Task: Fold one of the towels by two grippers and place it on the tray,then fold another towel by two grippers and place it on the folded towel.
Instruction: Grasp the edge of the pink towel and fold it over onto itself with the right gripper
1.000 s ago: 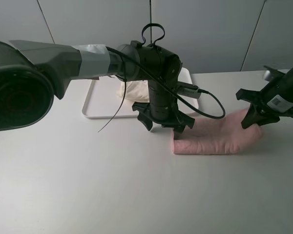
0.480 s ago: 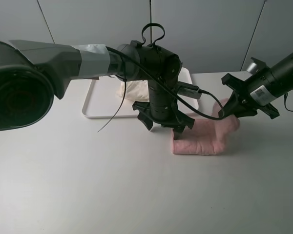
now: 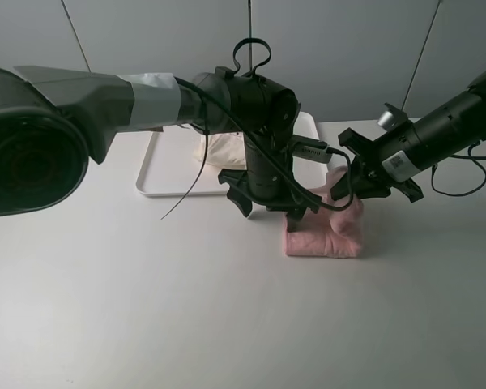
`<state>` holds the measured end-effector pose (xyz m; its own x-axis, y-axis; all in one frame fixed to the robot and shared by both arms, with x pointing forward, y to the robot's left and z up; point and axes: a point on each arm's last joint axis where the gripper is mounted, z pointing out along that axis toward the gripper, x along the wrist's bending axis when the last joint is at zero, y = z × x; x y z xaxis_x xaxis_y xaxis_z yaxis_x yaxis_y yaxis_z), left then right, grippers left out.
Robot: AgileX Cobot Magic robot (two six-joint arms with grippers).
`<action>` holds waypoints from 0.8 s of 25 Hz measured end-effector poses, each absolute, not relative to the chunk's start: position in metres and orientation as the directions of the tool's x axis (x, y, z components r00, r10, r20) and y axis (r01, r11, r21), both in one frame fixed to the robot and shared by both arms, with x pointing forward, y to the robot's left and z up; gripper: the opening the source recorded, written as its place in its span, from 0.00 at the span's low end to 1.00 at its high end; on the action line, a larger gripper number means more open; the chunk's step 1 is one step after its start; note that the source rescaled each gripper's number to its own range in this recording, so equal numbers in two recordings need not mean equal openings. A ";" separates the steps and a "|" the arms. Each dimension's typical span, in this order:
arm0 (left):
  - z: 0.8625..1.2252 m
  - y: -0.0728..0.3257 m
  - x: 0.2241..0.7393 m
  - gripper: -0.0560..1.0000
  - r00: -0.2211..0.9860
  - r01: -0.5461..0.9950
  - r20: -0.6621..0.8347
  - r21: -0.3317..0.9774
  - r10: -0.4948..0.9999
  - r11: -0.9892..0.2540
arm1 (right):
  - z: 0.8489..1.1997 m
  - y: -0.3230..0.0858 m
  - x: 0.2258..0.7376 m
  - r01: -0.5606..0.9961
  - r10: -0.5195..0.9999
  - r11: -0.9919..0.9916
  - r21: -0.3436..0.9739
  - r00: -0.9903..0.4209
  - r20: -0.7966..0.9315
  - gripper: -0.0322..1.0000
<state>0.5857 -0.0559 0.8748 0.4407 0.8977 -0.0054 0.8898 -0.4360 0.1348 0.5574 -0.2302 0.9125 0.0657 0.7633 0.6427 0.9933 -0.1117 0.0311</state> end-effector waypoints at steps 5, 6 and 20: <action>0.875 -0.056 0.586 0.97 0.439 0.892 -0.022 0.129 0.898 -0.433 | 0.900 -0.227 0.551 0.987 0.714 -0.158 0.034 0.090 0.694 0.08; 0.875 -0.055 0.587 0.97 0.438 0.893 -0.029 0.126 0.898 -0.432 | 0.898 -0.226 0.549 0.985 0.705 -0.168 0.042 0.090 0.703 0.08; 0.879 -0.048 0.593 0.97 0.438 0.895 -0.057 0.123 0.897 -0.429 | 0.892 -0.225 0.543 0.981 0.682 -0.184 0.060 0.084 0.727 0.08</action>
<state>0.5930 -0.0483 0.8787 0.4382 0.8971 -0.0569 0.8947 -0.4292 0.1233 0.5427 -0.2249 0.8918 0.0837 0.6818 0.7268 0.9811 -0.1841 0.0596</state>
